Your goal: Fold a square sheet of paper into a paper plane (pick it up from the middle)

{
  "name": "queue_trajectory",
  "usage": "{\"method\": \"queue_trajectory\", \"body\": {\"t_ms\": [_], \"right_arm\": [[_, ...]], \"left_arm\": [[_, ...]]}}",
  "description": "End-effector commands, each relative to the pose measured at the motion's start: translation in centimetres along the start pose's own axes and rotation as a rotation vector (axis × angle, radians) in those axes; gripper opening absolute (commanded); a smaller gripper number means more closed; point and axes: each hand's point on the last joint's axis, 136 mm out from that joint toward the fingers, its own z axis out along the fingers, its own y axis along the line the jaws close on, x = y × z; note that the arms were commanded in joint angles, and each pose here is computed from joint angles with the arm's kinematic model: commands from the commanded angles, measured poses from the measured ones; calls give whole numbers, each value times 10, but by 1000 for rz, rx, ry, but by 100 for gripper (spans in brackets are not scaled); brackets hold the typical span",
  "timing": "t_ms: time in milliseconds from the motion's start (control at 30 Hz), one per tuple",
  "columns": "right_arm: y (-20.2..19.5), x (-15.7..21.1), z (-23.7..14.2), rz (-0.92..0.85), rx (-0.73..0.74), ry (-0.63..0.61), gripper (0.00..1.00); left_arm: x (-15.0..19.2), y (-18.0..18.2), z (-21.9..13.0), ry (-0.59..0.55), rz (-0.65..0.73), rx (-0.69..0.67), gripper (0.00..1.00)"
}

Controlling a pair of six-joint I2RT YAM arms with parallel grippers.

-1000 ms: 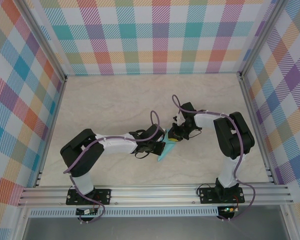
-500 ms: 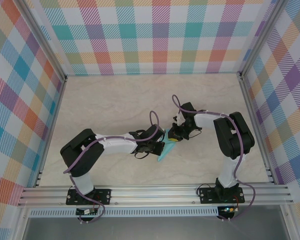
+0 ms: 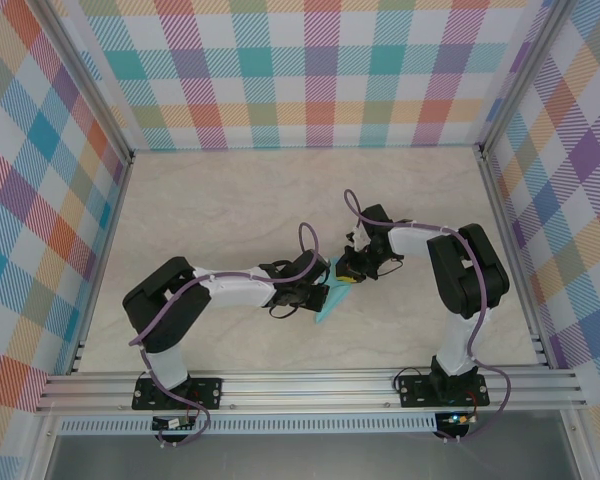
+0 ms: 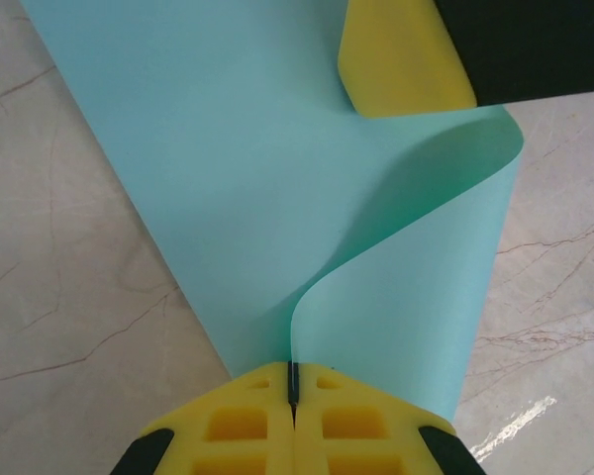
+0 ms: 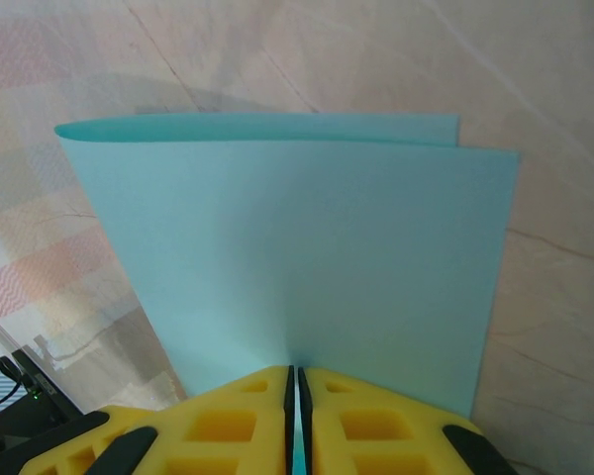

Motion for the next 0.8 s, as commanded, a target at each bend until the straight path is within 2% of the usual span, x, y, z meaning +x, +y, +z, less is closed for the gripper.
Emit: {"method": "queue_trajectory", "body": {"t_ms": [0,200,333,533,767], "right_arm": [[3,1,-8,-10,23,-17,15],[27,-2,-45,-49,-1,-125,20],[34,10,-58,-37,-50,-168,19],[43,44,-49,7,-213,-141,8],[47,64,-17,25,-213,-88,7]], "left_arm": [[12,13,8,38,-27,-26,0],[14,14,8,39,-22,-26,0],[15,14,8,41,-23,-23,0],[17,16,9,44,-22,-27,0],[17,15,10,49,-16,-24,0]]}}
